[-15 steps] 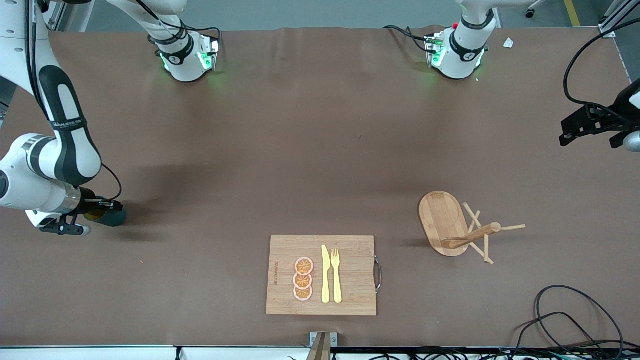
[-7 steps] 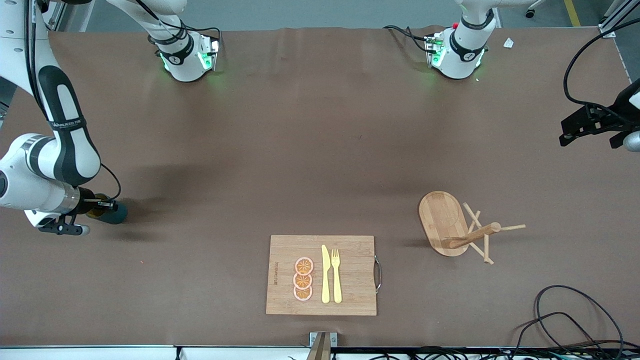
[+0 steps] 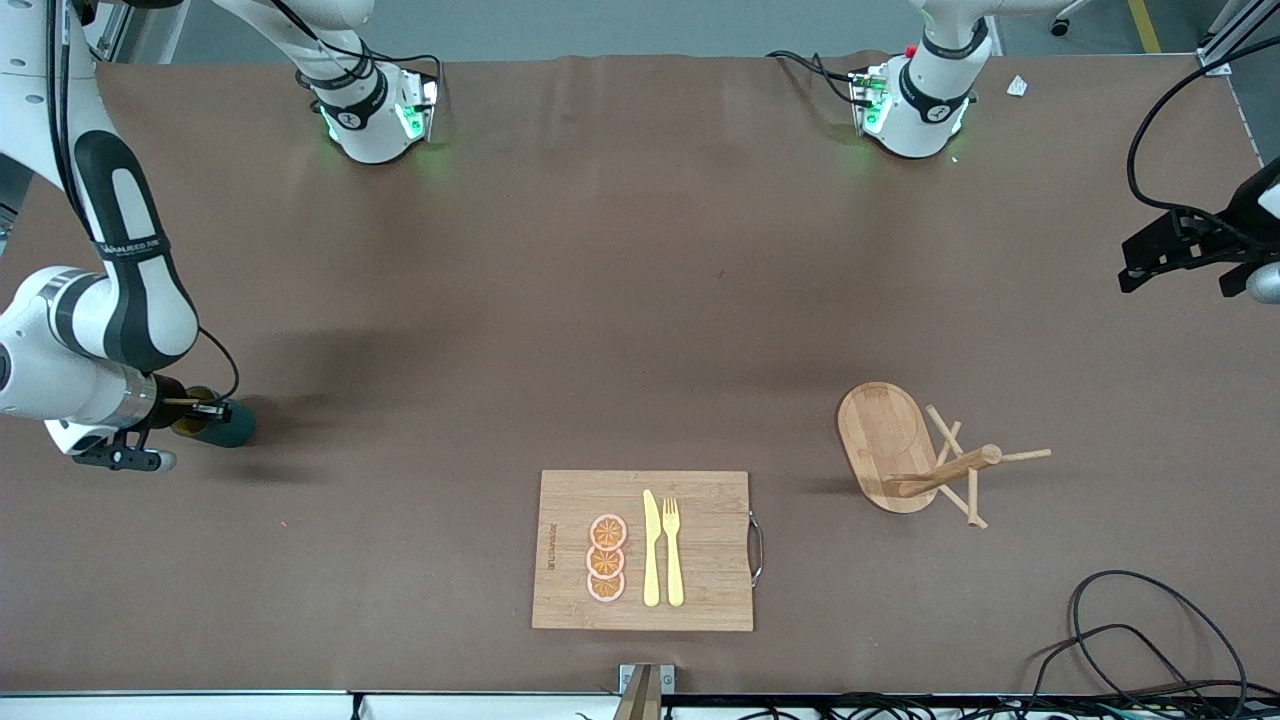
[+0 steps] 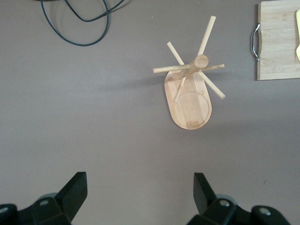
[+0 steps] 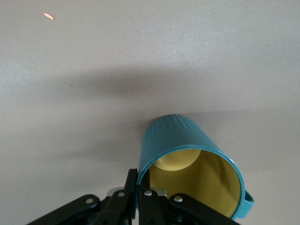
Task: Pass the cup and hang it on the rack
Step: 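Lower the right gripper over the teal mug rim and close it, then lift the teal mug with the right gripper toward the table middle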
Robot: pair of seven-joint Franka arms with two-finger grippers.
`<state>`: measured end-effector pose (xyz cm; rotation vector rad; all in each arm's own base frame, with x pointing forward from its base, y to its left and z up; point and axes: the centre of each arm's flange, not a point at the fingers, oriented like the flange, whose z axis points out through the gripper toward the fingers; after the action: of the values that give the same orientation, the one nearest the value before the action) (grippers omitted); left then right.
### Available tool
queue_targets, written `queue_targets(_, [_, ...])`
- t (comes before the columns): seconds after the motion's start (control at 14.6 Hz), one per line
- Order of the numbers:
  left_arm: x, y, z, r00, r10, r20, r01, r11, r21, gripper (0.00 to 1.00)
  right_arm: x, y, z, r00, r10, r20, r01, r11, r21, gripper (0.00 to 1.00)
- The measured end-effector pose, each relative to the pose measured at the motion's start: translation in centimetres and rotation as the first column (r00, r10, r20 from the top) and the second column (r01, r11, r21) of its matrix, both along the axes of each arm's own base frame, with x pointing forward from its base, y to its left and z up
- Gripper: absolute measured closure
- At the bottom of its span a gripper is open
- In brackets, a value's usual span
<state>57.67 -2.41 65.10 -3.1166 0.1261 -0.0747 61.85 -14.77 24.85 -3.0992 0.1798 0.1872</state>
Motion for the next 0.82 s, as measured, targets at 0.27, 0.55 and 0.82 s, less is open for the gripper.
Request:
queue_targets(0.27, [0.0,0.0,0.0,1.000,0.000,0.000,0.000,1.000,0.000,0.00,-0.2,0.9,0.3,0.999,-0.005,-0.043,0.006,1.000,0.013,0.96])
queue_targets(0.55, [0.0,0.0,0.0,1.000,0.000,0.000,0.000,1.000,0.000,0.00,0.5,6.8,6.3,0.993,-0.079,-0.086,0.079,0.997,-0.004,0.96])
queue_targets(0.82, [0.0,0.0,0.0,1.000,0.000,-0.001,0.000,1.000,0.000,0.00,-0.7,17.4,17.6,0.988,-0.135,-0.074,0.133,0.990,-0.041,0.96])
